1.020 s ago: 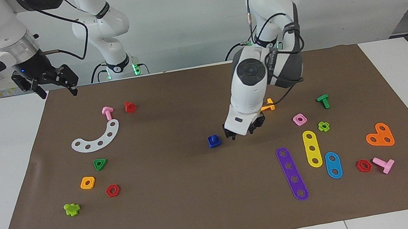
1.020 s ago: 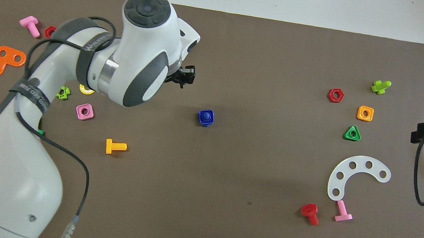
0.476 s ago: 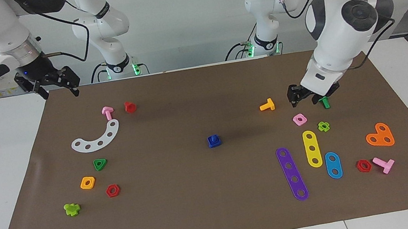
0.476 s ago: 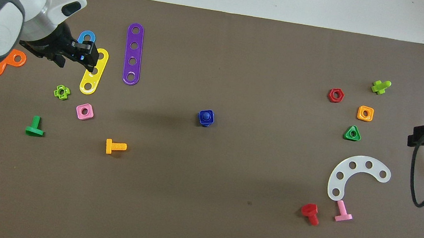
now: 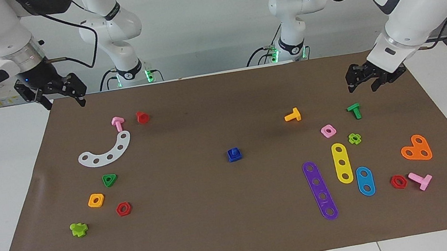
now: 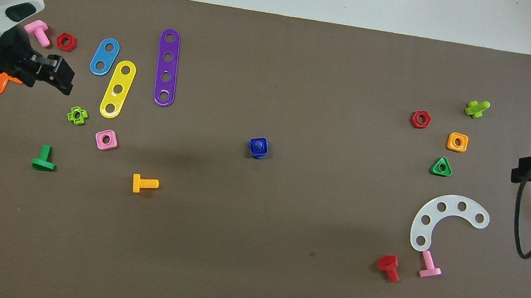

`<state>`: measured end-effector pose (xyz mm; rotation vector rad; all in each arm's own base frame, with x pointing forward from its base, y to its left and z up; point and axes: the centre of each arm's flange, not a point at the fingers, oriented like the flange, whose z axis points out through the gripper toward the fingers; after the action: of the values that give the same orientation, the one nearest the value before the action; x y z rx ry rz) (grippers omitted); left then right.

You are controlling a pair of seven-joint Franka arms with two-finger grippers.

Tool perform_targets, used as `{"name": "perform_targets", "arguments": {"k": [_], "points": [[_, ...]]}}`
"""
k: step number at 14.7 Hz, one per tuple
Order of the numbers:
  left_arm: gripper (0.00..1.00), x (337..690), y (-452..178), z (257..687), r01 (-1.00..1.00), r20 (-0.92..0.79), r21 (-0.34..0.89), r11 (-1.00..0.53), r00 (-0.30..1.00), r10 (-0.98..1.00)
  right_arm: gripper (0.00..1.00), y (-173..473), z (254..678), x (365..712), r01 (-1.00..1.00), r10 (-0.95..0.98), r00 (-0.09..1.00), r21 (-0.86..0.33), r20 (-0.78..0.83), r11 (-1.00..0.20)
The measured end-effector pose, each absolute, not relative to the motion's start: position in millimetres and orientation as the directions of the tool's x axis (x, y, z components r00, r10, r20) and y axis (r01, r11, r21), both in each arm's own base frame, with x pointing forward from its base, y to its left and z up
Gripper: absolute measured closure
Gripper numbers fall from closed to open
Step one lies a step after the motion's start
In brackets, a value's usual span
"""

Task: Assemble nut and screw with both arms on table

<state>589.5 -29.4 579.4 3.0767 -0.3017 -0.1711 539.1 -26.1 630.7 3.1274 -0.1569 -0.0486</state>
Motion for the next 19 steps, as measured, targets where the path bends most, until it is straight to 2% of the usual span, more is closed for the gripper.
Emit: {"name": "perform_targets", "arguments": {"k": [3, 10, 11, 12, 13, 19], "points": [[0.28, 578, -11, 594, -0.193, -0.085, 0.057, -0.979, 0.977, -0.198, 0.0, -26, 631, 539, -0.098, -0.099, 0.995, 0.023, -0.027, -0.995], [0.19, 569, -22, 604, -0.164, -0.083, 0.039, -0.986, 0.983, -0.166, 0.0, -26, 632, 539, -0.097, -0.097, 0.995, 0.023, -0.022, -0.995], [0.14, 569, -21, 605, -0.161, -0.083, 0.022, -0.987, 0.983, -0.162, 0.0, -25, 632, 539, -0.095, -0.096, 0.995, 0.022, -0.021, -0.995], [0.02, 567, -20, 607, -0.152, -0.081, 0.01, -0.988, 0.985, -0.153, 0.0, -23, 633, 539, -0.092, -0.093, 0.995, 0.022, -0.021, -0.996], [0.0, 566, -21, 609, -0.139, -0.079, 0.004, -0.99, 0.987, -0.139, 0.0, -21, 633, 539, -0.089, -0.089, 0.996, 0.022, -0.02, -0.996], [0.0, 563, -26, 611, -0.083, -0.076, -0.007, -0.997, 0.994, -0.082, 0.0, -19, 633, 539, -0.086, -0.086, 0.996, 0.022, -0.02, -0.996]]}}
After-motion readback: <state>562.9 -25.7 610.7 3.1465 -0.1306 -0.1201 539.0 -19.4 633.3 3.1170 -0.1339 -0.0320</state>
